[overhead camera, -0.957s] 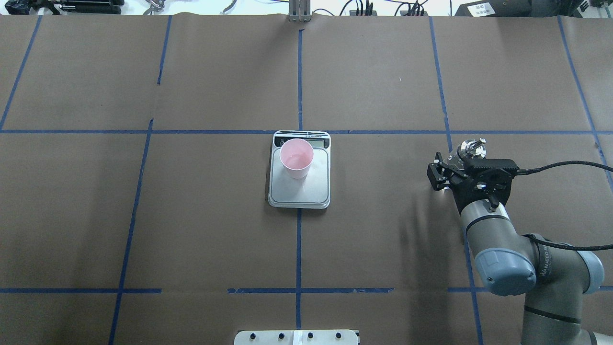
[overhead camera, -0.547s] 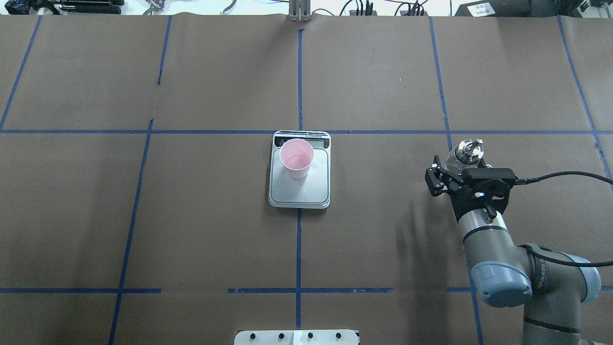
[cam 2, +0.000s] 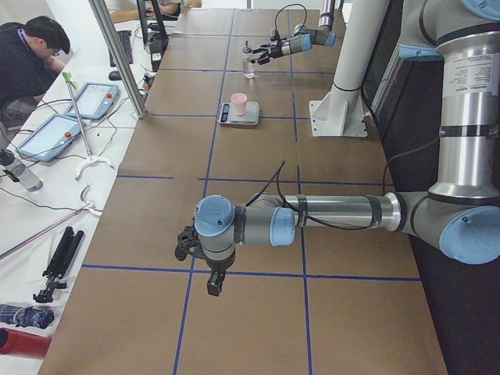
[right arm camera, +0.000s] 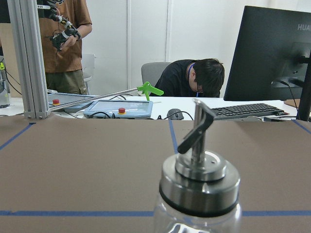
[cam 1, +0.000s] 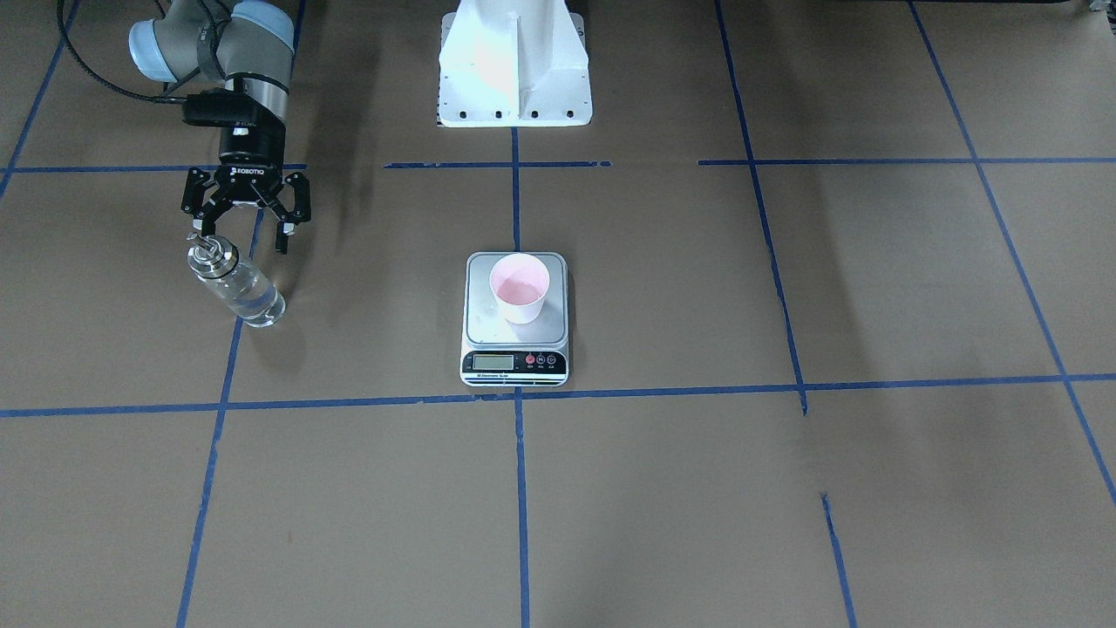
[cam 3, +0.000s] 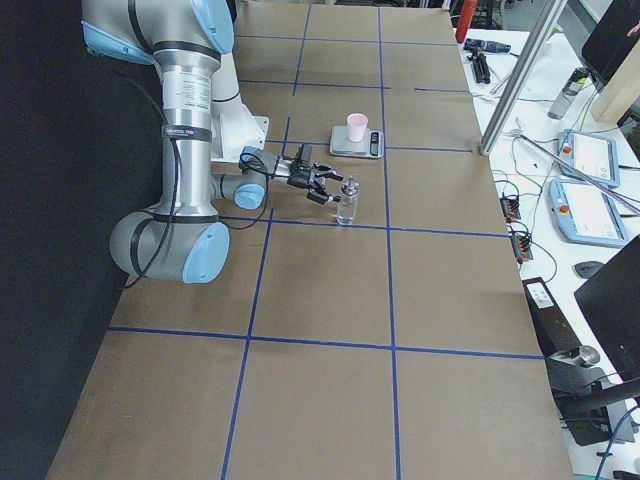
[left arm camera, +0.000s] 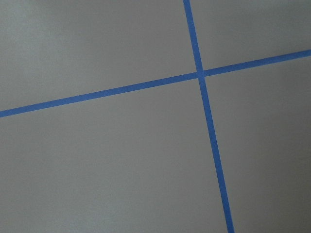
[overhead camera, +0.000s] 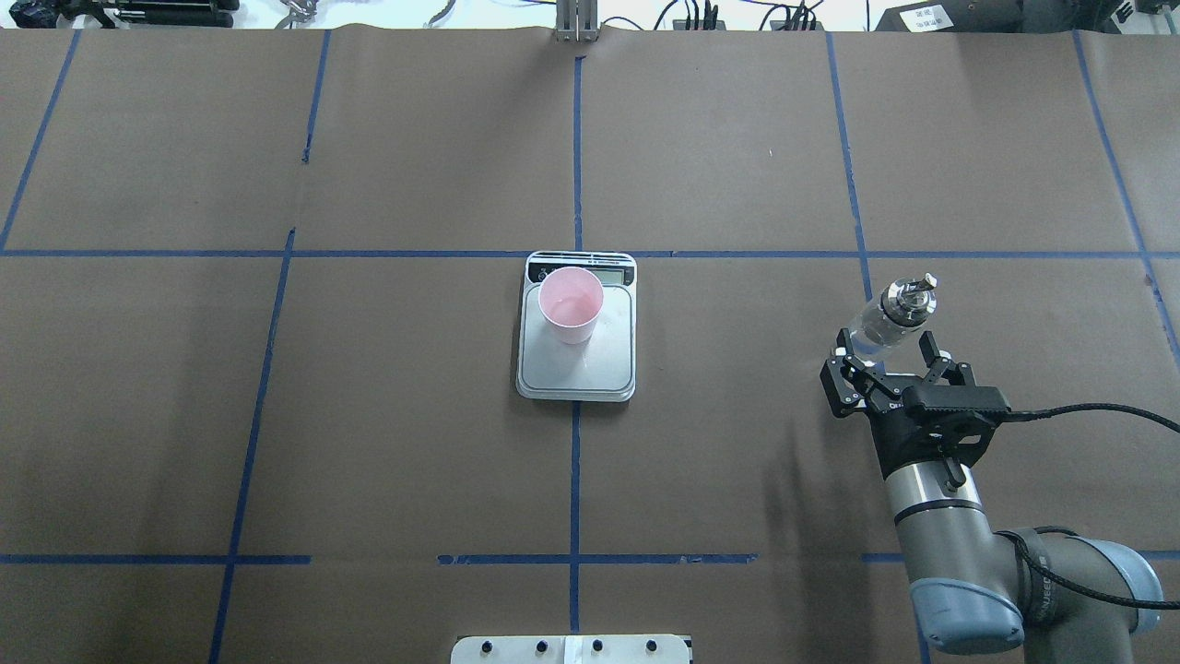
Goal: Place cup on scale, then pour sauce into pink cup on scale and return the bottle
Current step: 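Lower the sauce bottle onto the table and open the right gripper, then raise the open right gripper up off the sauce bottle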
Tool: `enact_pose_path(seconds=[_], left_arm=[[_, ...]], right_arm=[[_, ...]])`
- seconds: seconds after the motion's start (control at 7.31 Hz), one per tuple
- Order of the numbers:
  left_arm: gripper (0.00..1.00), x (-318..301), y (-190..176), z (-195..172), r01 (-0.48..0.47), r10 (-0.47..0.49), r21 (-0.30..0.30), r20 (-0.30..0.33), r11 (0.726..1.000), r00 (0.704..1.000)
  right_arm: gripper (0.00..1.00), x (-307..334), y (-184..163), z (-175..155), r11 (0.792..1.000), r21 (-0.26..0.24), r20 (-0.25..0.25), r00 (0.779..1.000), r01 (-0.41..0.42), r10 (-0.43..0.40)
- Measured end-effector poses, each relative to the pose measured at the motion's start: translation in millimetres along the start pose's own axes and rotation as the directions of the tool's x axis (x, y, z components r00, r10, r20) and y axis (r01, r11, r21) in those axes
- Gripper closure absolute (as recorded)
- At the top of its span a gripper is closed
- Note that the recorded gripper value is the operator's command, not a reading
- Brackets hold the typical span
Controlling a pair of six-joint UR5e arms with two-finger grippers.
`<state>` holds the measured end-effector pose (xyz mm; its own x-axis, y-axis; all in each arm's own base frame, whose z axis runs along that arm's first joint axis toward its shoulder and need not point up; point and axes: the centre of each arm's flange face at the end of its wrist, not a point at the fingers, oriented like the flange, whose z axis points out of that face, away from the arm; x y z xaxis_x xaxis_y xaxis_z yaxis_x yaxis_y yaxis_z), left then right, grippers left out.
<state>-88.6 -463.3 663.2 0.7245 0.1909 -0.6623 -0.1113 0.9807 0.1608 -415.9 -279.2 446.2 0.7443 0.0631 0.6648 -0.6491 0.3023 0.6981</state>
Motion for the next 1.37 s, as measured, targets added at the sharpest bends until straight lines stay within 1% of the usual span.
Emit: enact_pose_path(seconds=[0.14, 0.27, 0.55, 0.68, 0.82, 0.96, 1.09, 1.23, 1.37], left_arm=[[0.0, 0, 0, 1, 0.0, 0.0, -0.001, 0.0, 1.0, 1.0], [0.0, 0, 0, 1, -0.001, 0.001, -0.002, 0.0, 1.0, 1.0], [0.0, 2, 0, 2, -0.004, 0.004, -0.005, -0.001, 1.0, 1.0], [0.0, 2, -1, 3, -0.005, 0.005, -0.006, -0.001, 1.0, 1.0], [0.0, 2, -1, 3, -0.006, 0.005, -0.006, -0.002, 1.0, 1.0], [0.0, 3, -1, 3, -0.006, 0.006, -0.006, -0.002, 1.0, 1.0], [0.0, 3, -1, 3, -0.007, 0.007, -0.006, -0.002, 1.0, 1.0], [0.0, 4, -1, 4, -0.008, 0.008, -0.008, -0.002, 1.0, 1.0], [0.0, 4, -2, 4, -0.009, 0.009, -0.009, -0.002, 1.0, 1.0]], right_arm=[[0.0, 3, 1, -1, 1.0, 0.014, -0.001, 1.0, 0.006, -0.006], [0.0, 5, 2, -5, 0.999, 0.039, 0.002, 1.0, 0.014, -0.015], [0.0, 3, 7, -22, 0.994, 0.109, 0.026, 0.999, 0.029, -0.032], [0.0, -1, 9, -33, 0.987, 0.156, 0.046, 0.999, 0.022, -0.03], [0.0, -1, 15, -45, 0.976, 0.218, 0.069, 0.997, 0.003, -0.019], [0.0, 4, 27, -53, 0.958, 0.286, 0.092, 0.996, -0.025, -0.001], [0.0, 10, 37, -60, 0.942, 0.332, 0.11, 0.994, -0.059, 0.023], [0.0, 9, 36, -68, 0.935, 0.348, 0.112, 0.993, -0.068, 0.031], [0.0, -2, 28, -74, 0.936, 0.349, 0.098, 0.995, -0.052, 0.019]])
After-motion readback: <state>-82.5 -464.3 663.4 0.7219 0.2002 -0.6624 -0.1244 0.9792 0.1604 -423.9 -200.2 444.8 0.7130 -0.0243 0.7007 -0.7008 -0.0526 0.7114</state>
